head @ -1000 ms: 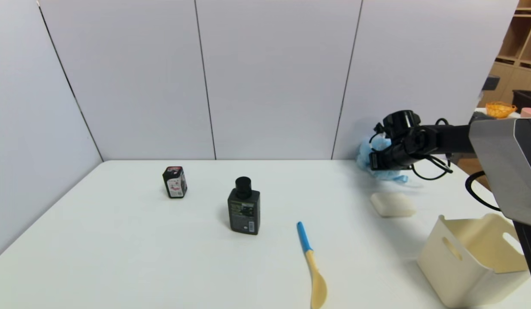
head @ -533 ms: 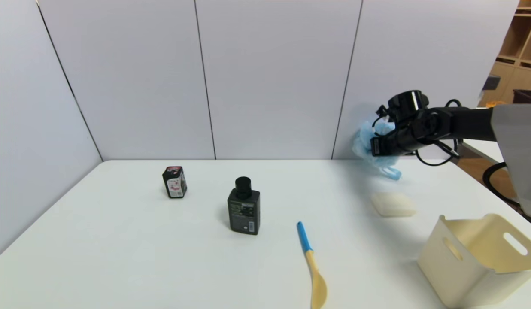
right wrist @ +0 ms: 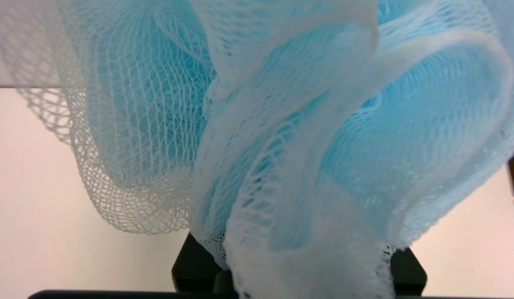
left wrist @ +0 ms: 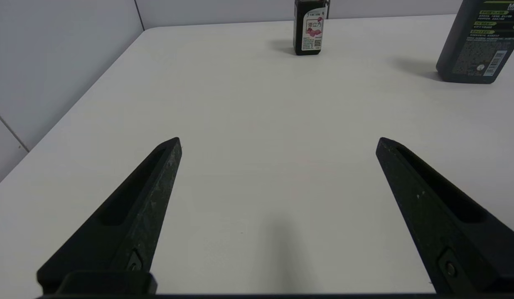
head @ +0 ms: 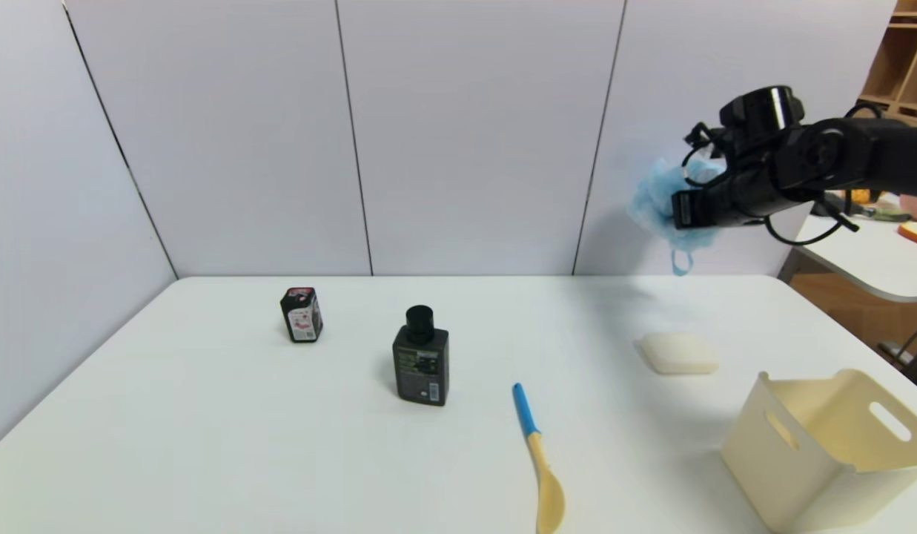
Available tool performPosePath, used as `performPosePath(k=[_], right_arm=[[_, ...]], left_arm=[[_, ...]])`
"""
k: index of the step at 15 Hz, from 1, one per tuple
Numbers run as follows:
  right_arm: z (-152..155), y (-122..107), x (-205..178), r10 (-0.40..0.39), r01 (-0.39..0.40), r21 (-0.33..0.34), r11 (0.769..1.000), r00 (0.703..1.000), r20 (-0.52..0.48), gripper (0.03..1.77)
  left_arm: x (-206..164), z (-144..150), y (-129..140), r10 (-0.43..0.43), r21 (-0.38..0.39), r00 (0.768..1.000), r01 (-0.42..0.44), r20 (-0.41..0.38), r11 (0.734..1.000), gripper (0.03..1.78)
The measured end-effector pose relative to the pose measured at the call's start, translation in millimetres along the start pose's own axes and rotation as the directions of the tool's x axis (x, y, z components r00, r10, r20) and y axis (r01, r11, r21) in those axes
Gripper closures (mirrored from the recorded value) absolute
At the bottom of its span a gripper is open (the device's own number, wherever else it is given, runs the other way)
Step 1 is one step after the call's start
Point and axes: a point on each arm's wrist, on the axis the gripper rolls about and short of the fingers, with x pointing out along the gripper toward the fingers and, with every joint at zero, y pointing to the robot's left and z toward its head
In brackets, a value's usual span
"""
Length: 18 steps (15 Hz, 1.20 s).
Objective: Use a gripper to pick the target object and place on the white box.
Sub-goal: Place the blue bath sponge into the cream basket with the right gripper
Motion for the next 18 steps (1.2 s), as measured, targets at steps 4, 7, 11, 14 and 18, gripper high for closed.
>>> performPosePath(k=[4, 7, 11, 14, 18], right_arm=[[18, -10, -75, -0.004, 0.005, -0.013, 1.0, 0.996, 0.09, 1.37], [24, -22, -138, -0.021, 0.025, -0.024, 0.999, 0.987, 0.156, 1.42], [7, -35, -209, -0.06, 0.068, -0.041, 0.997, 0.98, 0.189, 1.44], [-10, -40, -255, -0.071, 0.091, -0.073, 0.993, 0.969, 0.237, 1.45], [-53, -43, -307, -0.068, 0.1, -0.137, 0.986, 0.974, 0.218, 1.47]], left_arm=[[0, 0, 0, 0.0, 0.0, 1.0, 0.0, 0.0, 1.0, 0.12], [0, 0, 0, -0.001, 0.0, 1.0, 0.001, 0.0, 1.0, 0.12], [0, 0, 0, 0.0, 0.0, 1.0, 0.0, 0.0, 1.0, 0.12], [0, 0, 0, 0.0, 0.0, 1.0, 0.0, 0.0, 1.0, 0.12], [0, 0, 0, 0.0, 0.0, 1.0, 0.0, 0.0, 1.0, 0.12]])
